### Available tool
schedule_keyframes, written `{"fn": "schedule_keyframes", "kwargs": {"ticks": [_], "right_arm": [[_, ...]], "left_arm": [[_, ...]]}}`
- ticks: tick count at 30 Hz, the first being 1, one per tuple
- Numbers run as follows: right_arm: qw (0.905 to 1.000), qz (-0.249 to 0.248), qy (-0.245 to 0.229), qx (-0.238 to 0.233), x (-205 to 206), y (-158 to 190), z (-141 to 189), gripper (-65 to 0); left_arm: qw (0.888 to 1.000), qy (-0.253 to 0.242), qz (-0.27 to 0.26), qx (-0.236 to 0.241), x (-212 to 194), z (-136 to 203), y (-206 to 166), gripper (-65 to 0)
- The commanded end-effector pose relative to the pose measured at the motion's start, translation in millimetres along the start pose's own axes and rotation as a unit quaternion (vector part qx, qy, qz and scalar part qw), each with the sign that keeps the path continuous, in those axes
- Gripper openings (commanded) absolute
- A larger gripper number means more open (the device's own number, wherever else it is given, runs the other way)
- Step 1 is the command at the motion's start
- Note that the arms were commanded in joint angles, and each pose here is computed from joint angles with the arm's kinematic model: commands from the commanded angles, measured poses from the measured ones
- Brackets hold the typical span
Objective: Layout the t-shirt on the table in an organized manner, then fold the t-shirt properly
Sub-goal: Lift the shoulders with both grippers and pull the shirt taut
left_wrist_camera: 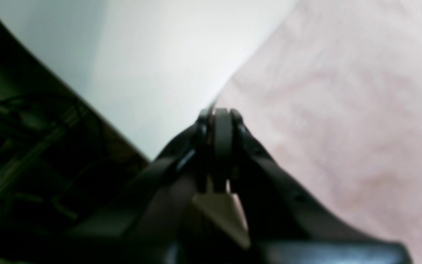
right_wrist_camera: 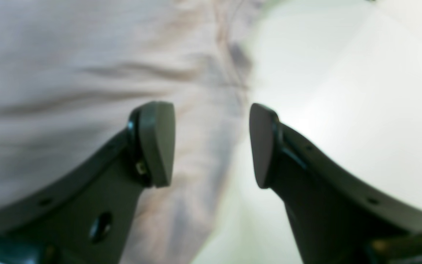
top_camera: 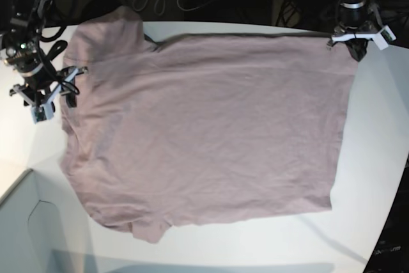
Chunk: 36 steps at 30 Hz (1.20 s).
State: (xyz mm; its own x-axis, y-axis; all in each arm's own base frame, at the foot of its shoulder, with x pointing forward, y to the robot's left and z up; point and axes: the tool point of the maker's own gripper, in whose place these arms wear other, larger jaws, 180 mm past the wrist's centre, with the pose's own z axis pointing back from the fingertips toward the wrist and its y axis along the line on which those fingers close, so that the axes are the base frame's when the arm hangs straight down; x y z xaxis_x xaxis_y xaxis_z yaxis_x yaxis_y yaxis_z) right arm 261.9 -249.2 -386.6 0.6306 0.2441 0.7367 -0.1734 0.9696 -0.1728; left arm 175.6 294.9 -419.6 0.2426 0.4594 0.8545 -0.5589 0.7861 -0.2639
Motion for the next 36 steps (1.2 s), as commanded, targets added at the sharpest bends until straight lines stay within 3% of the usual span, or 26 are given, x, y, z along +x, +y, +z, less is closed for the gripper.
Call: {"fn": "schedule_keyframes", "kwargs": {"ticks": [1,7,14,27,30,33,36], "right_arm": [[0.9999,0.003,-0.009,-0.007,1,-3,10,-32.6],[0.9966,-0.05,0.063,0.014,-70,33,31,-32.8],[0.9868,-0.11,0.119,0.0,-124,35,41,-32.6],[0.9811,-0.128,0.144,0.018,-145,51,39,-33.9],[0.9818,-0.118,0.143,0.041,-141,67,34,-43.8],[0.9824,-0.11,0.141,0.056,-137,77,33,-65.0],[0.9822,-0.108,0.143,0.056,-140,78,40,-64.7]], "left_arm": [[1.0,-0.022,-0.001,0.0,14,1,4,-64.8],[0.999,-0.032,0.001,0.006,25,-3,12,-64.8],[0.999,-0.043,0.004,-0.001,33,-10,5,-64.8],[0.999,-0.05,0.005,-0.004,37,-15,0,-64.8],[0.999,-0.042,0.006,0.001,31,-16,4,-64.8],[0.999,-0.043,0.008,0.001,31,-19,3,-64.8],[0.999,-0.044,0.007,0.0,32,-19,3,-64.8]]}}
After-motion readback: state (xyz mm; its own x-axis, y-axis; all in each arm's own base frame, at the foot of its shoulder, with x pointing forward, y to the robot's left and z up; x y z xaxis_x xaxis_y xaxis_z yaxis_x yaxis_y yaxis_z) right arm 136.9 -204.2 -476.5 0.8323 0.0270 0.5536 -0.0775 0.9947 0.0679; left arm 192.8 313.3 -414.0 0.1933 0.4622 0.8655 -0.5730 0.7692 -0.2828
